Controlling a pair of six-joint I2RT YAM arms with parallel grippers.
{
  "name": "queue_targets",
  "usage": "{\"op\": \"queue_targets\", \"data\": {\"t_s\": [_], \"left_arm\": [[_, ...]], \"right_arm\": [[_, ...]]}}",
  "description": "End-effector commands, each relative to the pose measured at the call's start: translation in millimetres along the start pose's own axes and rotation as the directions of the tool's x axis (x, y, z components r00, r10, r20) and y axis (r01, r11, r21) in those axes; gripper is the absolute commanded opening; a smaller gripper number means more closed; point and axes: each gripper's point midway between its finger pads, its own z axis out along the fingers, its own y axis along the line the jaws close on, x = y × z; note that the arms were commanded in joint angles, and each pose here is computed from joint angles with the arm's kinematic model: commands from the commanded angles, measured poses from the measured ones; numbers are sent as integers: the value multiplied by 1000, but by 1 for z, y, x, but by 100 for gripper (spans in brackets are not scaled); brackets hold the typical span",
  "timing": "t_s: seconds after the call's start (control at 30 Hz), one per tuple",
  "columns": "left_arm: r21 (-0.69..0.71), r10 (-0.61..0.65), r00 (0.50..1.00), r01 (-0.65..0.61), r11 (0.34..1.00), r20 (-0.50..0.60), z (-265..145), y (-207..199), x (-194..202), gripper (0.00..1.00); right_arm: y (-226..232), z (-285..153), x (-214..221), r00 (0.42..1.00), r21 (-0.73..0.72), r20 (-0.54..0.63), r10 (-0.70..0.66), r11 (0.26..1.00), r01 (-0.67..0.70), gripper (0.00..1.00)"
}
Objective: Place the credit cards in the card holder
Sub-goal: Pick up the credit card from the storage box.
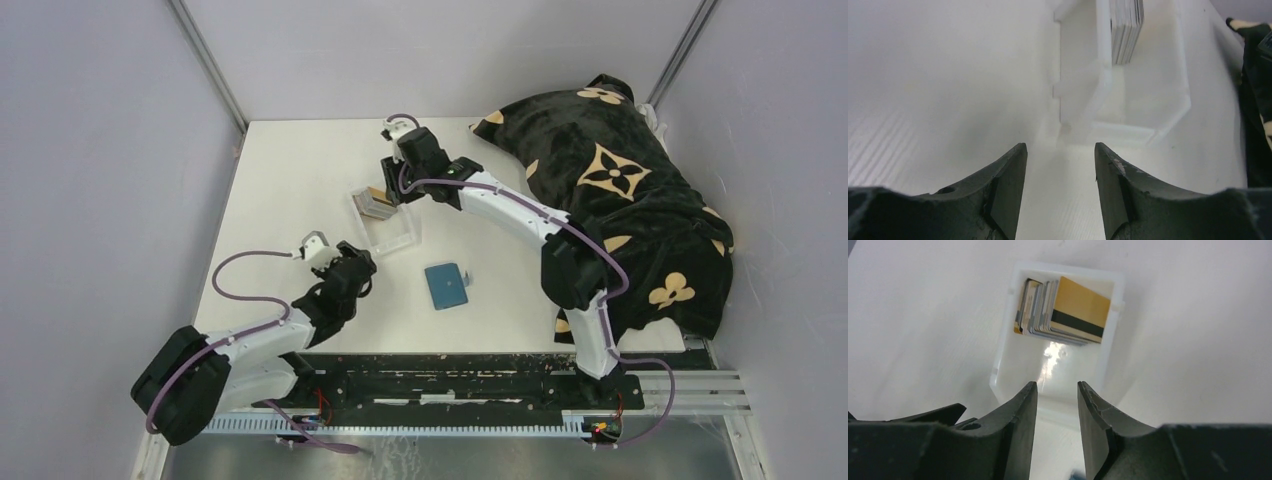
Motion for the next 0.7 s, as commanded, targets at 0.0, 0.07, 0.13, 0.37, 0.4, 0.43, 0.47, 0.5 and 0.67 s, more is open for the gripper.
{"op": "queue_targets", "data": {"t_s": [0.0, 0.07, 0.13, 0.37, 0.4, 0.43, 0.47, 0.5, 0.67], "left_arm": [[25, -42, 999, 41, 999, 26, 16, -13, -31, 62], [15, -53, 998, 52, 999, 38, 23, -12, -41, 65], [7, -56, 997, 56, 998, 45, 28, -13, -48, 67], [-14, -86, 995, 87, 996, 43, 53, -13, -55, 68], [-18, -91, 995, 92, 996, 37, 56, -12, -54, 68], [-25, -96, 995, 97, 995, 31, 60, -9, -52, 68], [-28, -103, 994, 104, 994, 28, 63, -7, -52, 68], [-26, -114, 993, 114, 993, 26, 66, -7, -52, 68], [13, -164, 986, 164, 986, 19, 82, -9, -57, 68]], "right_arm": [[20, 19, -21, 999, -95, 1, -53, 994, 53, 42], [25, 32, -24, 999, -114, -6, -54, 992, 53, 44], [30, 44, -26, 999, -136, -9, -48, 990, 47, 46], [34, 82, -25, 1000, -157, -10, -17, 987, 15, 55], [33, 85, -25, 1000, -156, -8, -16, 988, 15, 57], [32, 87, -25, 1000, -154, -5, -15, 988, 14, 58], [30, 90, -25, 1000, -149, -4, -14, 989, 13, 59], [29, 93, -24, 1000, -146, -4, -12, 989, 11, 59], [23, 102, -26, 1000, -136, 3, 3, 991, -3, 63]]}}
